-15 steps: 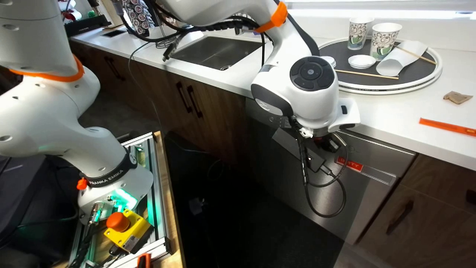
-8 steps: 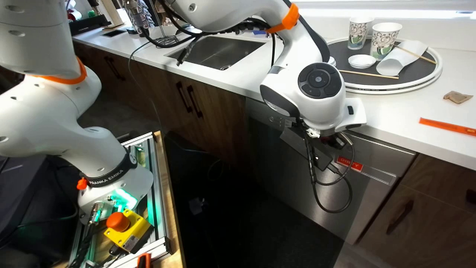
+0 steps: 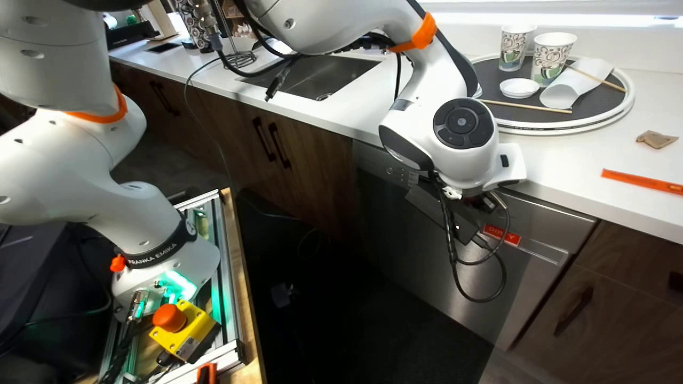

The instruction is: Press the button on the oven

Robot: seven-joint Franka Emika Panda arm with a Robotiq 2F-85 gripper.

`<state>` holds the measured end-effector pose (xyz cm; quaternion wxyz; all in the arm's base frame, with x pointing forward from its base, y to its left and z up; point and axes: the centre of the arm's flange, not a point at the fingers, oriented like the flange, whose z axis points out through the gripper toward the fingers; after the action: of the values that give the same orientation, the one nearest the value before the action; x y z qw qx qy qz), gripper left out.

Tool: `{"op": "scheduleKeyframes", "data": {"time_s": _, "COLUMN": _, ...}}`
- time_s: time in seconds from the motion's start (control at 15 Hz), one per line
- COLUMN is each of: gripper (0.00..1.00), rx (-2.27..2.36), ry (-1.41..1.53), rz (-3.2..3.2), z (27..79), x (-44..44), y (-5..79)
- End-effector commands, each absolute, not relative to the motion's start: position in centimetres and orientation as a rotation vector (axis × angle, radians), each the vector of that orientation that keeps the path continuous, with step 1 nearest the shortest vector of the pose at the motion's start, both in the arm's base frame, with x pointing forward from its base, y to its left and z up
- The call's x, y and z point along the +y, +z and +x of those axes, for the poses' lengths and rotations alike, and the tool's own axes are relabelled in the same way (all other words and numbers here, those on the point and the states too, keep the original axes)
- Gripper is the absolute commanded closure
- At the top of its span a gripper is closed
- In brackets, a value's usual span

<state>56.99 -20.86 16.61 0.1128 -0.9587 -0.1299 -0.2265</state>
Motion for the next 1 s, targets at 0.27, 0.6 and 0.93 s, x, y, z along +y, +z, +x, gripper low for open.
{"op": "scheduleKeyframes", "data": {"time_s": 0.27, "gripper": 1.00, "rx": -0.327, "ry": -0.775, "rz": -2.768, "z": 57.77, "x": -21.00, "y": 15.55}}
{"op": "scheduleKeyframes", "data": {"time_s": 0.6, "gripper": 1.00, "rx": -0.269, "ry": -0.838, "rz": -2.737, "z": 57.44, "x": -21.44, "y": 15.30}}
{"op": "scheduleKeyframes", "data": {"time_s": 0.93, "gripper": 1.00, "rx": -0.246, "ry": -0.854, "rz": -2.723, "z": 57.20, "x": -21.74, "y": 15.73}}
